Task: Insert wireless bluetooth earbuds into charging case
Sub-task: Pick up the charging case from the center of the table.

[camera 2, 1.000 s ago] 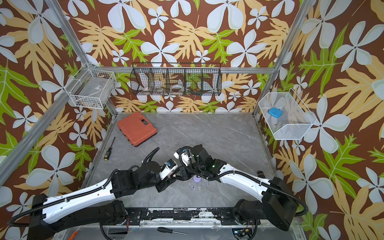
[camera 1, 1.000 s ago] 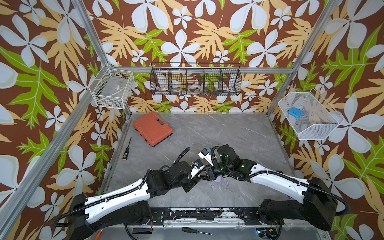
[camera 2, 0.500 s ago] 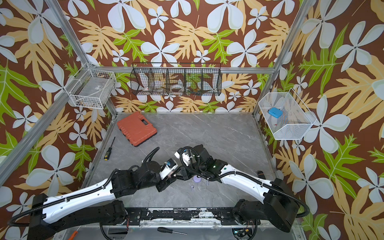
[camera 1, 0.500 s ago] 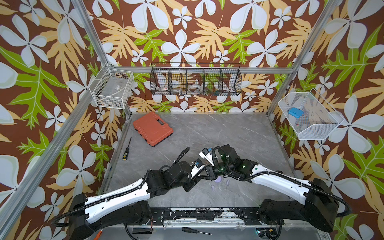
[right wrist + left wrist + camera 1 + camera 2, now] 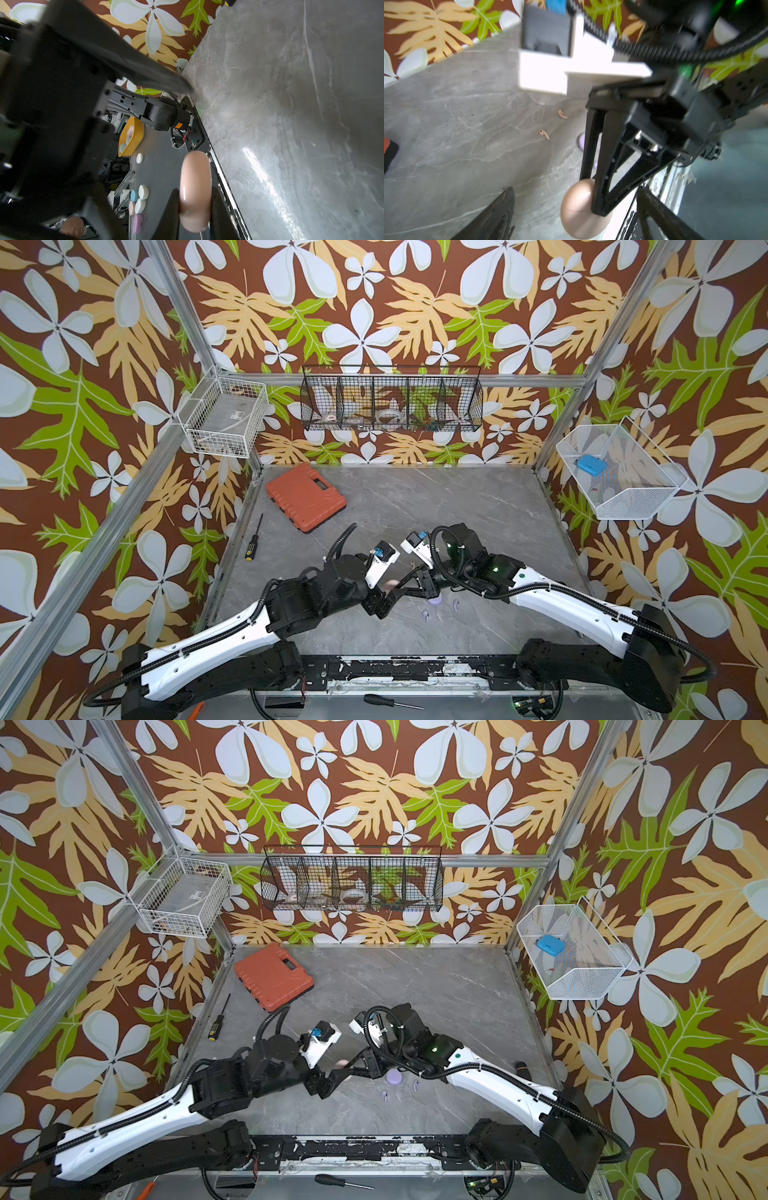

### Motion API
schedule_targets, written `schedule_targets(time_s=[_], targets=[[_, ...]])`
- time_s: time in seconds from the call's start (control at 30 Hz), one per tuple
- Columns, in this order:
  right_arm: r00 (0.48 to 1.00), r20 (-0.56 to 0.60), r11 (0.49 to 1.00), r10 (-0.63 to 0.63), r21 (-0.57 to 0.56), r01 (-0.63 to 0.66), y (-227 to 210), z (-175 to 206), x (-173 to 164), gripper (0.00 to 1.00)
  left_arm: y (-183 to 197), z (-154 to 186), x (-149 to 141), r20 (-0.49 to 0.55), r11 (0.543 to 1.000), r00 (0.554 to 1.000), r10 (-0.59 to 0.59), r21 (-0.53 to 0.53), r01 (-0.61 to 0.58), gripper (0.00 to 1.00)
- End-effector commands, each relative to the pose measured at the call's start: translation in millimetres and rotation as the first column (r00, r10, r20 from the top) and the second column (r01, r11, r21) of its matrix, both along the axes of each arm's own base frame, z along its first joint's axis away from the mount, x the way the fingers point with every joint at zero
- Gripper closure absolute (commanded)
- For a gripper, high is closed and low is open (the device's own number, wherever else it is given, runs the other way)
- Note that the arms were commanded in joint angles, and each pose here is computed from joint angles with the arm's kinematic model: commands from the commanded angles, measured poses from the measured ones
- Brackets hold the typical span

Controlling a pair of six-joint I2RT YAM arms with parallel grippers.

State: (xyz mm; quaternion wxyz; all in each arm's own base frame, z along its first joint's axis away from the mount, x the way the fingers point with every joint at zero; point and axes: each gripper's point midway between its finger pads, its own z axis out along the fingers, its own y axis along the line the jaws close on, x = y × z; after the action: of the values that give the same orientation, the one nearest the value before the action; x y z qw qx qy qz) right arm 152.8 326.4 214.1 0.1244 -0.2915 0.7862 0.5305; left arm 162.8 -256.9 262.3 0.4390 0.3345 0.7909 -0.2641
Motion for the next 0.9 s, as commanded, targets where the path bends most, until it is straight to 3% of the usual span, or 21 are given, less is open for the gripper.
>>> schedule_targets(time_s=[0.0,0.17,0.33,0.6,0.87], targets=[[0.999,0.043,1.0,0.022,-0.006,-0.021,-6.7,12.0,-2.5,1.0,3.3,16.8,-11.8,-0.068,0.995,0.998,-0.006,-0.103,-0.001,0.09],[0.993,0.118,0.999,0.025,0.018,-0.027,-11.2,38.4,-4.6,1.0,14.5,9.7,-30.6,-0.174,0.992,0.984,-0.04,-0.126,0.018,0.09],[0.986,0.165,0.998,0.019,0.055,-0.028,-14.0,56.1,-7.1,1.0,14.0,6.6,-44.0,-0.285,0.972,0.944,-0.165,-0.208,0.107,0.11],[0.982,0.186,0.993,0.037,0.1,-0.056,-17.2,70.2,-16.5,1.0,-9.9,16.8,-69.3,-0.313,0.899,0.867,-0.387,-0.338,0.279,0.16],[0.98,0.185,0.989,0.069,0.119,-0.092,-15.0,70.6,-26.6,1.0,-22.8,13.8,-66.7,-0.314,0.883,0.847,-0.429,-0.342,0.32,0.25]])
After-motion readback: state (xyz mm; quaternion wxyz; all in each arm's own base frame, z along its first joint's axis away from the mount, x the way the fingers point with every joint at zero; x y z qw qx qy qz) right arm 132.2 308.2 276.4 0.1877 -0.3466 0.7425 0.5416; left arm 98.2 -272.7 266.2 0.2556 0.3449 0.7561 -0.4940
